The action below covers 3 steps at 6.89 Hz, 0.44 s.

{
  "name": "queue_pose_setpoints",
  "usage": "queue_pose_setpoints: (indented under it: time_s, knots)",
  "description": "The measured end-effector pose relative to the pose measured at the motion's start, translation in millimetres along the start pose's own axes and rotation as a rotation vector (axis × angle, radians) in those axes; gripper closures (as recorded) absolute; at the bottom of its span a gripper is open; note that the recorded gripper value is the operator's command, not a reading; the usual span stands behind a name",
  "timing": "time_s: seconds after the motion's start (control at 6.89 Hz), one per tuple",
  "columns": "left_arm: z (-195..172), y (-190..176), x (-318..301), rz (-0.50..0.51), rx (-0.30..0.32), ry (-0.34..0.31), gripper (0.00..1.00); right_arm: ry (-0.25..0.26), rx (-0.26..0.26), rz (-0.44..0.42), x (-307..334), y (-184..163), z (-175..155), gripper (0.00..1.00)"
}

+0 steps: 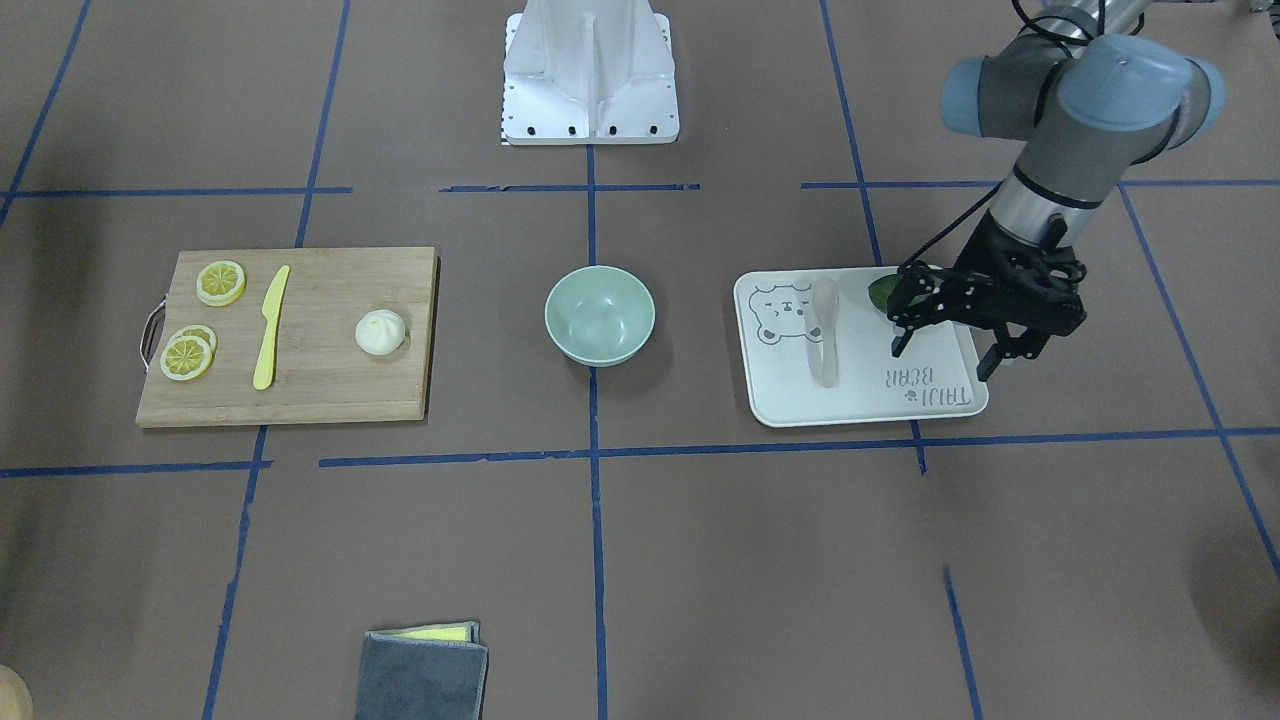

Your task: Put spoon and bun in bowl

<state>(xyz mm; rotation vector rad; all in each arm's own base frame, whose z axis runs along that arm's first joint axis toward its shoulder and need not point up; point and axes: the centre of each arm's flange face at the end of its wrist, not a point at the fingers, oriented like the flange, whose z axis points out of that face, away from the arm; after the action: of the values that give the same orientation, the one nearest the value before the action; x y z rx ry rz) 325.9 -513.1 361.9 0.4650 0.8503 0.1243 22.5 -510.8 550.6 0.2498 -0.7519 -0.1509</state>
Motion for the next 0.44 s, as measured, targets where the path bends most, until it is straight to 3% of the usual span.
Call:
queue_pose_setpoints:
  time_s: [0.44]
  knots:
    - [57,48,63,-0.131,-0.048,-0.043,0.06,0.0,-0.001,-0.001,1,1,1,0.0]
